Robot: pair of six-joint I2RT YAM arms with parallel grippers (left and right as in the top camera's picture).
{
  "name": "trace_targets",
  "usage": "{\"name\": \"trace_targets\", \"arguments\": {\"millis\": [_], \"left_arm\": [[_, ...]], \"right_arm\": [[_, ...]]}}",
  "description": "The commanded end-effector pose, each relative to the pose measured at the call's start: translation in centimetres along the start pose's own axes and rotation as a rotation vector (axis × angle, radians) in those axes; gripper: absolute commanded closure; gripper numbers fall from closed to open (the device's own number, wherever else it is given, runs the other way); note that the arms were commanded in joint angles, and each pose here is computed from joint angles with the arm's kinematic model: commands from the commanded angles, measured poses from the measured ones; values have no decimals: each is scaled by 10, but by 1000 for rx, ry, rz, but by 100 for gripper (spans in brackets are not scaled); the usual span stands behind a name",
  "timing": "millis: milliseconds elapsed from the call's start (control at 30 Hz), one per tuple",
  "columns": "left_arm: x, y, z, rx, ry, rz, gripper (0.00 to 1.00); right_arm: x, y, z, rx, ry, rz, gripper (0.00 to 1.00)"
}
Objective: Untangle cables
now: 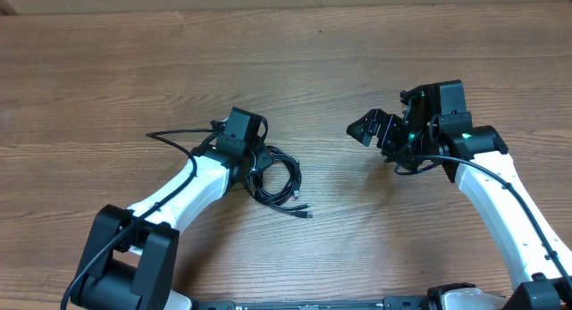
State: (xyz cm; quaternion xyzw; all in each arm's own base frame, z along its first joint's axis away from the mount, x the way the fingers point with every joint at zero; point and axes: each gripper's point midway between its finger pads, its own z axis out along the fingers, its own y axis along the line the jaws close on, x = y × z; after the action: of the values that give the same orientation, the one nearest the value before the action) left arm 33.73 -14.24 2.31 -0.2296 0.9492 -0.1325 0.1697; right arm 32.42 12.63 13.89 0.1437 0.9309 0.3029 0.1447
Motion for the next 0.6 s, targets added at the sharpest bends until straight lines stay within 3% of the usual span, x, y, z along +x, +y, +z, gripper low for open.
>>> {"name": "trace_targets", "arguments": {"millis": [0,133,400,567], "left_arm": [[2,2,10,-27,9,-18,73],[4,7,15,-48,15,-22,96],[0,2,11,-36,13,6,96],[-8,-14,-16,-6,13,42,96]], "right_arm": [[-5,5,-3,-10,-11,-6,0],[-4,4,-3,-8,-8,-4,0],[-1,2,-3,0,5,4,0],[7,-1,-3,8,40,22,0]]}}
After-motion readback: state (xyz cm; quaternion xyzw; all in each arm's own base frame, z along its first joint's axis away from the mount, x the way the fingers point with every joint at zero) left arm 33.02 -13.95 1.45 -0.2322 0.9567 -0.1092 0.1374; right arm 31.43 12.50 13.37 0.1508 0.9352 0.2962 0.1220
